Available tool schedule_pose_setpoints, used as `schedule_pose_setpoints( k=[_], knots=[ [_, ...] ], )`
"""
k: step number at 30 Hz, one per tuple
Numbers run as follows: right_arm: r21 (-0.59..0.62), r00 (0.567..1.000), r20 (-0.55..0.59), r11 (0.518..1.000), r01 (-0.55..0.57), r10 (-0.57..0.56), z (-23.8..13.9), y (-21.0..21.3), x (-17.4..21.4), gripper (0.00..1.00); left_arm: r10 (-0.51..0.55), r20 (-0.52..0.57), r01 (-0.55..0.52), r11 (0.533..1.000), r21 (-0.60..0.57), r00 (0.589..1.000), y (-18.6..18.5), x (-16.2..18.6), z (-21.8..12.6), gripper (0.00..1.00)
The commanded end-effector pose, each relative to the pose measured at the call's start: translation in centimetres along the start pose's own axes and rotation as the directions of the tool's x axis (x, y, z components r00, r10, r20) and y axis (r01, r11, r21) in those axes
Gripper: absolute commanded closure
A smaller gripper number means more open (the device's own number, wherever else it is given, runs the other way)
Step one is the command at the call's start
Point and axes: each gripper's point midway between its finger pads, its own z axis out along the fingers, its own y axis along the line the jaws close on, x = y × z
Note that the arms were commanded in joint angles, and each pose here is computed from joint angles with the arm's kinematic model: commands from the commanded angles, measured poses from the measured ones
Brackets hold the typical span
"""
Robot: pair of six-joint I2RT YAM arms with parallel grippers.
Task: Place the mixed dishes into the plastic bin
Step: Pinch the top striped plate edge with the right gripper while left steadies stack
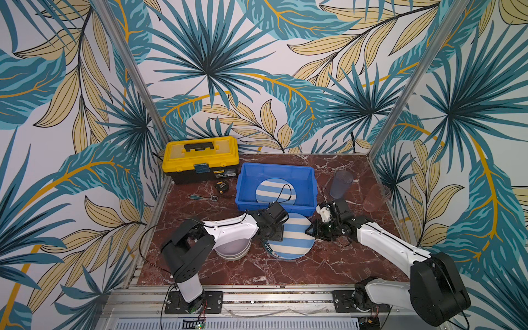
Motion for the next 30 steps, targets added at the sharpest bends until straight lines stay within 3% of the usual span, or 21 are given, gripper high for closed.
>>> schedule_pose_setpoints(
  k=[1,9,18,30],
  knots=[
    [-0.035,1.000,-0.016,0.999,0.012,-0.013,0.2,0.4,0.5,0.63,0.031,-0.034,-0.031,1.000,0.007,0.999,-0.6,0.7,0.9,0.36],
    [-0.134,0.999,0.018,0.990,0.048,-0.046,-1.6,3.1,-0.1,0.65,0.057,-0.031,-0.056,0.997,0.046,0.998,-1.7,0.6,0.7,0.36],
    [-0.176,0.998,0.012,0.983,0.058,-0.056,-1.8,4.0,-0.2,0.74,0.120,-0.008,-0.118,0.984,0.133,0.993,-4.1,0.4,0.0,0.37],
    [-0.356,0.995,0.066,0.929,0.098,-0.080,-2.6,7.8,-1.8,0.71,0.113,0.012,-0.113,0.972,0.208,0.994,-4.9,0.7,-0.1,0.37]
  ],
)
